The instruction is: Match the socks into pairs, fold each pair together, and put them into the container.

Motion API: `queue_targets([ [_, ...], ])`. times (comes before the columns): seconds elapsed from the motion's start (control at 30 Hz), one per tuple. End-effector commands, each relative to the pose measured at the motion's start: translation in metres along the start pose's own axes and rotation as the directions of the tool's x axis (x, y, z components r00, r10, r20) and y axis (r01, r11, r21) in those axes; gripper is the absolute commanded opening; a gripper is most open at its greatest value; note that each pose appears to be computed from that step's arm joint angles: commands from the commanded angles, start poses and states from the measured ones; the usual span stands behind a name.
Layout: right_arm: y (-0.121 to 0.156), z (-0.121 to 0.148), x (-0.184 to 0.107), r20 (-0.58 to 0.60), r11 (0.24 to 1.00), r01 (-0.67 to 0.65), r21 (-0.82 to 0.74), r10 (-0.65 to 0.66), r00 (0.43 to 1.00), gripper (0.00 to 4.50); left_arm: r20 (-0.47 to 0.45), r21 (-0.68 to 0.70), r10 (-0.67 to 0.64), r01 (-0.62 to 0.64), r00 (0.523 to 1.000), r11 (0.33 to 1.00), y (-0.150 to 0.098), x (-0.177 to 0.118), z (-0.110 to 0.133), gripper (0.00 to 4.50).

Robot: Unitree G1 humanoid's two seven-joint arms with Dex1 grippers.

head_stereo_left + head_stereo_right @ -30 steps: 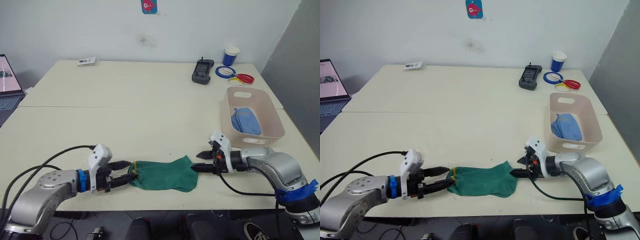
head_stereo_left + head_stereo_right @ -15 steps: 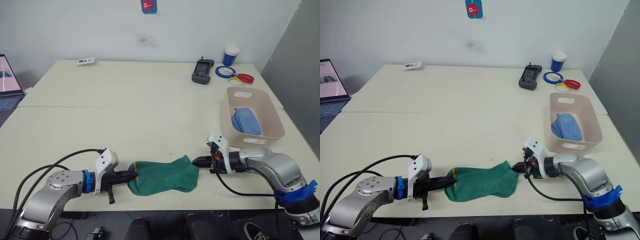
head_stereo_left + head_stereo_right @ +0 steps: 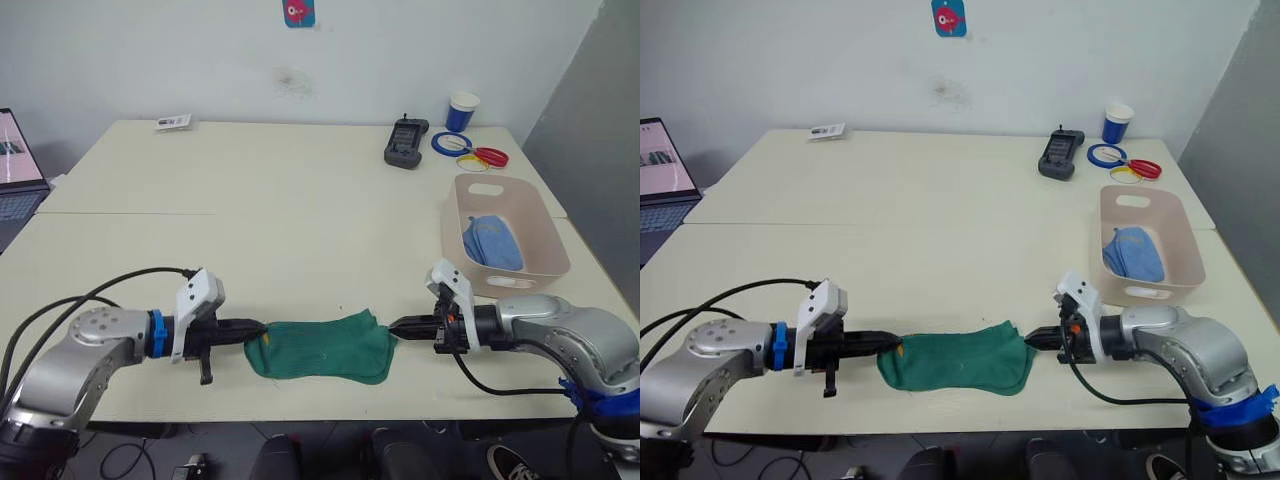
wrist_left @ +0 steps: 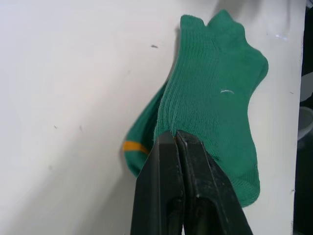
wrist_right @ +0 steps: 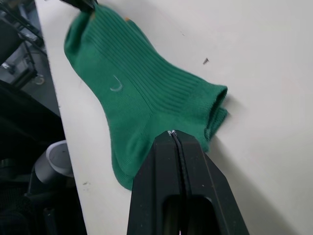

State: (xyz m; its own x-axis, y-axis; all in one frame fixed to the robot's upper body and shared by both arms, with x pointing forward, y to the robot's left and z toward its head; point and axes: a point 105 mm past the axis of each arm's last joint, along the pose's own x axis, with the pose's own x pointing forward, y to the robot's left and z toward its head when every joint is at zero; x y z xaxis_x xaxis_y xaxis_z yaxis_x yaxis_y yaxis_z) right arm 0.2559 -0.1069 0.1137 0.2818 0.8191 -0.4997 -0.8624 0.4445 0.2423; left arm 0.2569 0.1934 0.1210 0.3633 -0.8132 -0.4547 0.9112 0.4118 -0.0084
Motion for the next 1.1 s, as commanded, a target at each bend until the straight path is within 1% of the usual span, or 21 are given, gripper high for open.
queue_targets([
  [0.03,-0.003,0.004,-0.003,0.020,0.999,0.031,-0.018,-0.031,0.999,0.19,-0.034,0.029,-0.041,0.042,0.999,0.999,-0.003,0.003,-0.002,0.00],
  [0.1,-0.005,0.004,0.000,0.026,0.999,0.039,-0.011,-0.039,0.999,0.62,-0.036,0.030,-0.056,0.057,0.998,0.998,-0.005,0.005,-0.003,0.00],
  [0.23,-0.012,0.003,0.009,0.034,0.997,0.075,0.003,-0.075,0.997,2.01,-0.034,0.031,-0.059,0.060,0.998,0.998,-0.005,0.007,-0.002,0.00],
  [0.47,-0.010,0.003,0.016,0.031,0.998,0.061,0.011,-0.061,0.998,2.01,-0.033,0.038,-0.054,0.055,0.998,0.998,-0.002,0.007,-0.001,0.00],
  [0.5,-0.010,0.002,0.017,0.028,0.998,0.058,0.006,-0.058,0.998,1.62,-0.031,0.037,-0.052,0.053,0.998,0.998,-0.002,0.007,-0.001,0.00],
  [0.53,-0.009,0.002,0.017,0.028,0.999,0.049,0.003,-0.049,0.998,1.39,-0.030,0.036,-0.052,0.053,0.998,0.998,-0.002,0.007,-0.001,0.00],
  [0.67,-0.005,0.004,0.016,0.032,1.000,0.028,0.005,-0.028,0.999,0.04,-0.029,0.032,-0.052,0.053,0.998,0.998,-0.004,0.007,-0.003,0.00],
  [0.9,-0.001,0.007,0.010,0.035,1.000,0.009,0.013,-0.010,0.999,0.04,-0.028,0.033,-0.049,0.050,0.998,0.998,-0.003,0.006,-0.001,0.00],
  [1.0,0.008,0.007,0.001,0.040,0.999,-0.014,0.044,0.013,0.999,0.04,-0.031,0.047,-0.055,0.056,0.998,0.997,0.001,0.006,0.006,0.00],
  [1.1,0.016,0.003,-0.003,0.035,0.997,-0.030,0.075,0.028,0.999,0.04,-0.050,0.051,-0.075,0.077,0.996,0.996,0.002,0.007,0.005,0.00],
])
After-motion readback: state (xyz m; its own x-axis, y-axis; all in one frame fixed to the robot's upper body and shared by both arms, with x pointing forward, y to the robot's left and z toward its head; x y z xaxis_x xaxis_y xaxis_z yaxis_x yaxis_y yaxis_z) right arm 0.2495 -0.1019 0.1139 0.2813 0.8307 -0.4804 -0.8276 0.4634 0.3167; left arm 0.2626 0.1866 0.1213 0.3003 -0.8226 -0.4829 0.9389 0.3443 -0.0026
